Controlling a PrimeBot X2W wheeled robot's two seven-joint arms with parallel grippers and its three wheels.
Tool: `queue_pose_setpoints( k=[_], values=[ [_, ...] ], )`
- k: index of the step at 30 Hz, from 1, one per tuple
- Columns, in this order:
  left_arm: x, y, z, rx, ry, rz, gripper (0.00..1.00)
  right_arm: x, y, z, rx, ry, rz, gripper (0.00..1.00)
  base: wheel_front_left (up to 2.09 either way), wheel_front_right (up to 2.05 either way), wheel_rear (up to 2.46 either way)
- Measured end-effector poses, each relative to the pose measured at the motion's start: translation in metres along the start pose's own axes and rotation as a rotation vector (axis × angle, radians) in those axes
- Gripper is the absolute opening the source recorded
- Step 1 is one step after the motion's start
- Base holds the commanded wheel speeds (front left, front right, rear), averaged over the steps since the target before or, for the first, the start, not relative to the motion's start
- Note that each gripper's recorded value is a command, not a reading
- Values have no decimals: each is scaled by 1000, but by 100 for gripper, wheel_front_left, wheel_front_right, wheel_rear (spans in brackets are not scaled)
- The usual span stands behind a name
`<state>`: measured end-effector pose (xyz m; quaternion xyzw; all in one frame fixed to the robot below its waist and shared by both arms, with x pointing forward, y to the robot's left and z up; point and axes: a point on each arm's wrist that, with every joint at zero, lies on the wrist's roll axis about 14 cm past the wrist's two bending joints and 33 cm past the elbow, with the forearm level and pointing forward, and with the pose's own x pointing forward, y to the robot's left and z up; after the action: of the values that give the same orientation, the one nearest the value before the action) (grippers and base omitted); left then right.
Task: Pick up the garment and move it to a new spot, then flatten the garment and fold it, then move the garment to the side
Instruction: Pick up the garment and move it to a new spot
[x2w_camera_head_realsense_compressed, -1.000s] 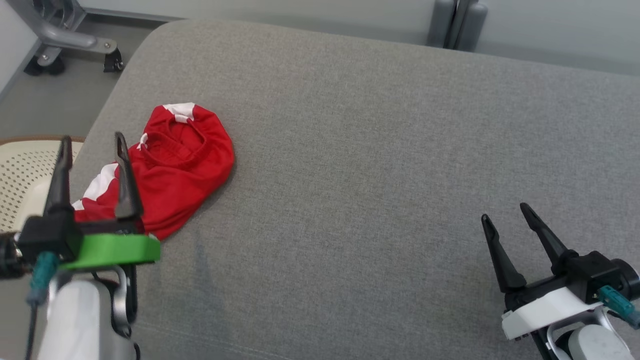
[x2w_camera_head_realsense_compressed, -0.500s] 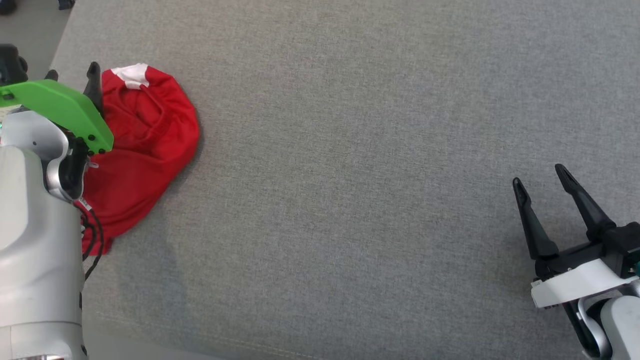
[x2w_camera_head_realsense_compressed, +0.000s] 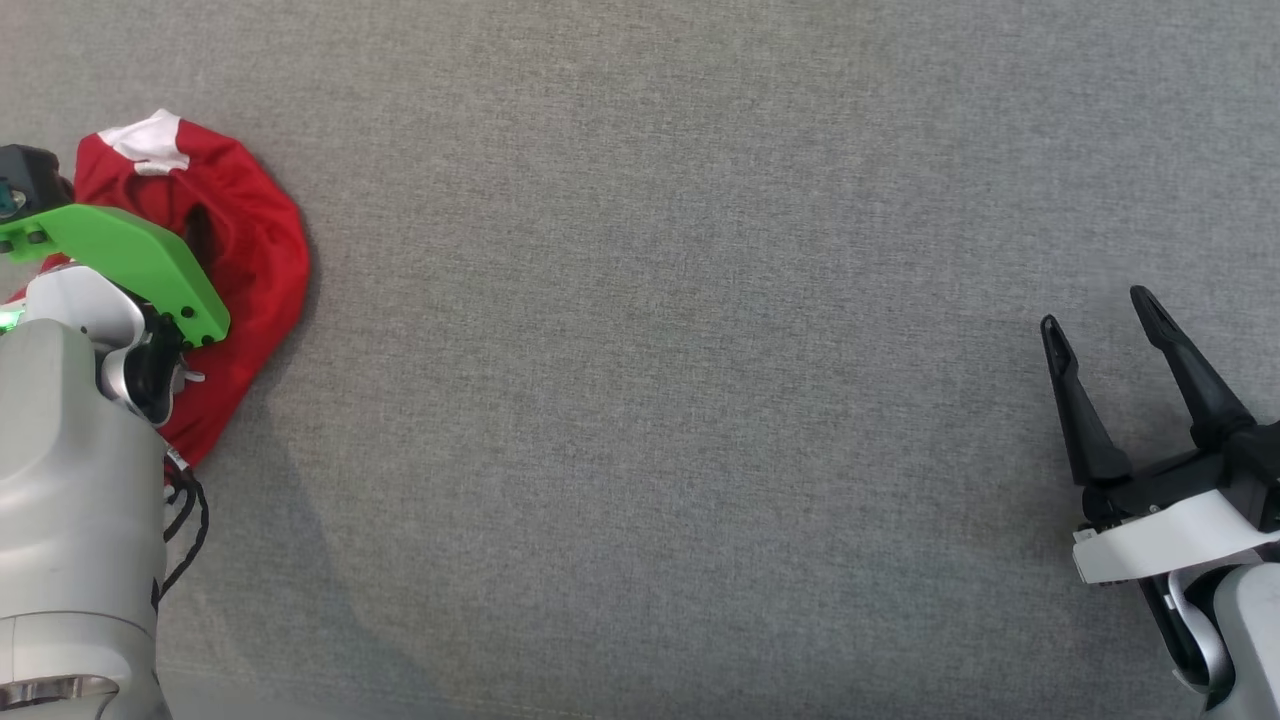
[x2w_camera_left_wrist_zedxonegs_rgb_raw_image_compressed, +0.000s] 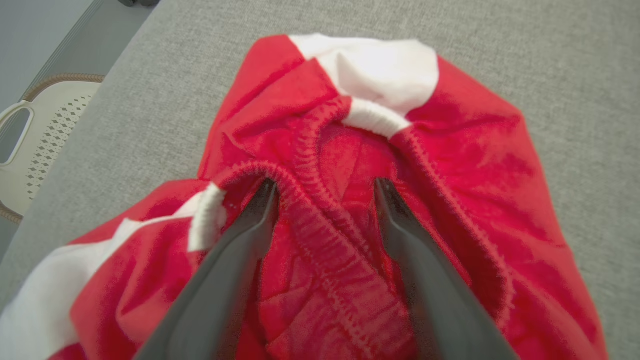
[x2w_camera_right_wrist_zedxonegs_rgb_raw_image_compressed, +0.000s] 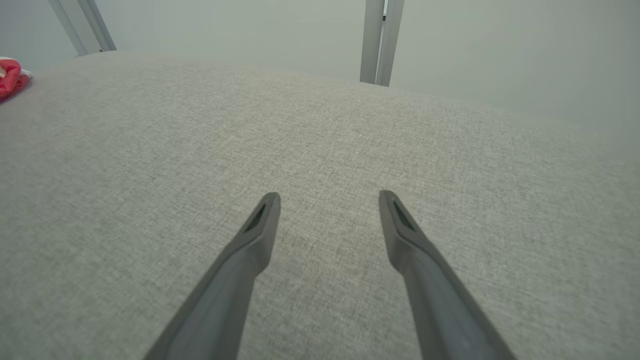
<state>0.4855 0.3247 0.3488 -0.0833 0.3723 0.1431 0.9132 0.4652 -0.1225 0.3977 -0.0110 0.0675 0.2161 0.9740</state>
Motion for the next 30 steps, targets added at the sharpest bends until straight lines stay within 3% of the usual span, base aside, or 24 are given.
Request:
queue_pose_setpoints(
  k=[6, 13, 18, 22, 30],
  values=[
    [-9, -3, 37, 78, -195, -20, 0, -7, 2, 7, 16, -12, -25, 100, 0, 0, 0],
    [-51, -31, 108, 132, -482, -121, 0, -23, 18, 28, 56, -51, -40, 100, 0, 0, 0],
    [-101, -82, 141, 203, -664, -284, 0, -46, 25, 46, 64, -85, -67, 100, 0, 0, 0],
    [-132, -116, 141, 257, -693, -415, 0, -70, 21, 58, 60, -113, -112, 100, 0, 0, 0],
    [-212, -238, 118, 357, -719, -814, 0, -140, -13, 73, 39, -154, -300, 100, 0, 0, 0]
  ],
)
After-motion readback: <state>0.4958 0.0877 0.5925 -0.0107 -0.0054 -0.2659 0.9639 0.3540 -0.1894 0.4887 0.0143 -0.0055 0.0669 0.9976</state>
